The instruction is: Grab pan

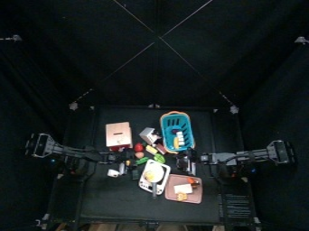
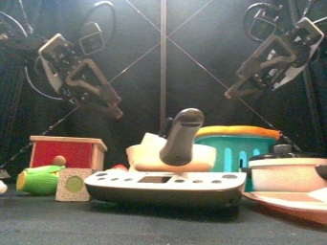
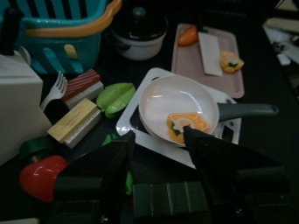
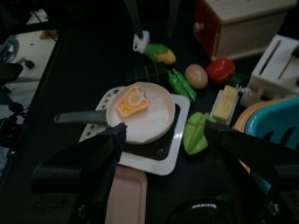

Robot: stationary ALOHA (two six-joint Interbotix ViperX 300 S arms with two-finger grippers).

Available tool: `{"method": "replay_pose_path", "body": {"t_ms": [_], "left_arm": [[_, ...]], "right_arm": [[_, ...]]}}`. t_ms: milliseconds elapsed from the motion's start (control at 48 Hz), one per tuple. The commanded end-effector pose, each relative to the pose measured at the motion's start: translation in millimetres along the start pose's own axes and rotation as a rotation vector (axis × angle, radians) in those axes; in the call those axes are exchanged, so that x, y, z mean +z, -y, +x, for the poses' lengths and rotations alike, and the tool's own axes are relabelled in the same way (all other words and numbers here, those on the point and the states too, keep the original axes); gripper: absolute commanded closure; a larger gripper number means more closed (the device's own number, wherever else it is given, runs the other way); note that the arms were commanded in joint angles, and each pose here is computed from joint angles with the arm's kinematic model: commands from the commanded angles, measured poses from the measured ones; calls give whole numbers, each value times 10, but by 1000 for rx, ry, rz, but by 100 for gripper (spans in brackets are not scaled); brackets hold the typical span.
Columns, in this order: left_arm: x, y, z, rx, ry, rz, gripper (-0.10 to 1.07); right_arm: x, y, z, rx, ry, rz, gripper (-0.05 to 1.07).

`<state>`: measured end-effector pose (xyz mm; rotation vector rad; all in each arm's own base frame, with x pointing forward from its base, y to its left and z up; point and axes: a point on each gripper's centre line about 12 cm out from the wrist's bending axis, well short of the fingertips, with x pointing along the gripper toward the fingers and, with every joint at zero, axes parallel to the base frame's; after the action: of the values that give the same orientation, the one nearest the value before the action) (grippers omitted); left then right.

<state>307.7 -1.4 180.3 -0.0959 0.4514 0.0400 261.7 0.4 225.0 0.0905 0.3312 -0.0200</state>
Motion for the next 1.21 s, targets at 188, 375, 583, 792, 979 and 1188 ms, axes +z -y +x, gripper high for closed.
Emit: {"method": "replay_pose_path", "body": {"t_ms": [188, 375, 583, 792, 979, 1188], "left_arm": [[139, -93, 483, 33, -32, -12, 13], [145, -173, 685, 54, -49, -23, 13], [111, -220, 848, 66, -80, -36, 13], [98, -185, 936, 57, -130, -35, 13], [74, -161, 993, 51, -184, -34, 13], [27, -157, 1043, 50, -210, -34, 14]], "right_arm": [[41, 85, 163, -18, 44, -69, 2], [65, 155, 280, -34, 30, -103, 2], [83, 165, 297, -35, 47, -107, 2], [86, 175, 286, -37, 51, -114, 2], [63, 182, 292, -37, 43, -120, 2], [32, 193, 285, -40, 35, -119, 2]]}}
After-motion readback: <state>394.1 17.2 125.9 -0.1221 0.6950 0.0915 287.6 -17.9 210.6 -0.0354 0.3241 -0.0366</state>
